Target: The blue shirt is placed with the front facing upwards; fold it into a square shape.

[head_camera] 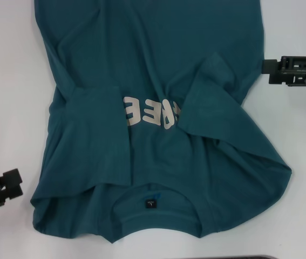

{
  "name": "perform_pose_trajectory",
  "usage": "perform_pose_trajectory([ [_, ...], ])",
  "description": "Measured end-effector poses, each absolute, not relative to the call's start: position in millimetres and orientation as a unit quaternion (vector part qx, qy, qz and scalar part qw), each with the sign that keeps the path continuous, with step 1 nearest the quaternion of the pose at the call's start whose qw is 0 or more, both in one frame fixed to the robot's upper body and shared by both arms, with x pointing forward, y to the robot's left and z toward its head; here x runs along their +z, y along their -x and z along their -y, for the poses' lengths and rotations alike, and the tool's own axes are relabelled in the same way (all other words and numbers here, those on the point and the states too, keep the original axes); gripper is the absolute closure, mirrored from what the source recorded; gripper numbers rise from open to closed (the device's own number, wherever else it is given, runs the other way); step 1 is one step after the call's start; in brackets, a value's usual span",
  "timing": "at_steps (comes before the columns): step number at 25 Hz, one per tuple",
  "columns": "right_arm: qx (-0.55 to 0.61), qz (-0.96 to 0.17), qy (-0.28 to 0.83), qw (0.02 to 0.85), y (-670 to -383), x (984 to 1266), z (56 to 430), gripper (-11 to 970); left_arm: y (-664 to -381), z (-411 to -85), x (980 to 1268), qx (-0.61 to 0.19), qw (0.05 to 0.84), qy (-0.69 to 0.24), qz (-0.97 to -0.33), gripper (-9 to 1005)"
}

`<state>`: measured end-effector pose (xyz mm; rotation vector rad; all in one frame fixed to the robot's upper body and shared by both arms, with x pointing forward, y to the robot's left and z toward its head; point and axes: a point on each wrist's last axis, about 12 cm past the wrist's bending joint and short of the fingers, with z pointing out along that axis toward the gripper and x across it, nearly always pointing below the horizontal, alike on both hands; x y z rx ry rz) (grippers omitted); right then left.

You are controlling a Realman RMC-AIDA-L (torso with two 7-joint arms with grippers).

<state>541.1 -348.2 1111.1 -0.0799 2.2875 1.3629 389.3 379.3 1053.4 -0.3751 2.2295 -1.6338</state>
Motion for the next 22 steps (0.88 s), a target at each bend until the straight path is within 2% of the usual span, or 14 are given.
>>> perform_pose_trajectory([
  [22,0.468,-0.85,0.02,0.241,-552.9,1112.6,351.1,156,-376.8,-380.5,1037.2,-0.543,0.085,0.217,-0.807,415],
])
